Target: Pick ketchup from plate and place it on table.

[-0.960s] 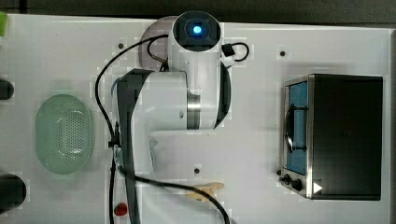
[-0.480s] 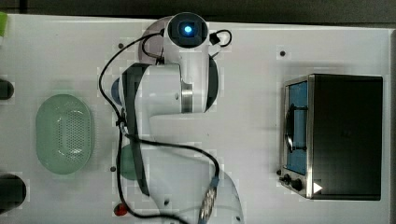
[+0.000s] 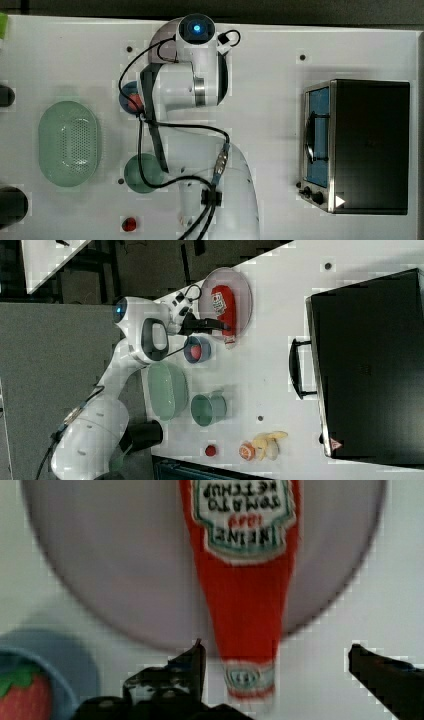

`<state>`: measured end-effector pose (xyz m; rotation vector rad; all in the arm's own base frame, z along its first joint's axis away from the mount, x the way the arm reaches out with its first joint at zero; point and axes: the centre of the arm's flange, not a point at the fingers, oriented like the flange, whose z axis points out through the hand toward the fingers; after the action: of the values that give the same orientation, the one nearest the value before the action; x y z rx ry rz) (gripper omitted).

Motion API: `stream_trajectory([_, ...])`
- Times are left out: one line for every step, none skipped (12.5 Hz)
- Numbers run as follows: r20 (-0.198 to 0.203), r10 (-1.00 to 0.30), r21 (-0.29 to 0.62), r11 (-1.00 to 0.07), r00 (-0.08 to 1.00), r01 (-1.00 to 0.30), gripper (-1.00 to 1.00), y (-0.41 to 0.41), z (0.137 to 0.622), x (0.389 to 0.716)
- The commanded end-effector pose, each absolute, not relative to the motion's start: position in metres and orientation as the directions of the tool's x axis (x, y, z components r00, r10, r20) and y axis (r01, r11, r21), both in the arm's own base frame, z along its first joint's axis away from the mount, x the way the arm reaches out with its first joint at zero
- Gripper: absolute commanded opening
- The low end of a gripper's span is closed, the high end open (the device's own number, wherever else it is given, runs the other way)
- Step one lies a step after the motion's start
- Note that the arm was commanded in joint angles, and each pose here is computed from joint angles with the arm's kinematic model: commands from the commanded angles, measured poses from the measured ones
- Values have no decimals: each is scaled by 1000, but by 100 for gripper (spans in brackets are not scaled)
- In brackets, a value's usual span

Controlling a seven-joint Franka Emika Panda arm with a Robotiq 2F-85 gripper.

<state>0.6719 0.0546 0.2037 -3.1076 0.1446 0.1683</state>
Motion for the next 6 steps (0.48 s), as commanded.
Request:
stream_trajectory([16, -26, -32, -999, 1000, -26, 100, 63, 213, 690])
stream_trajectory([41, -26, -39, -999, 999, -25, 100, 65, 207, 692])
stream_trajectory([46, -27, -39, -999, 999, -25, 100, 64, 202, 692])
stream_trajectory([48, -28, -41, -999, 998, -26, 100, 64, 196, 692])
stream_trajectory([46, -28, -43, -999, 999, -26, 100, 64, 189, 692])
stream_trajectory([49, -28, -46, -999, 998, -26, 100, 65, 181, 691])
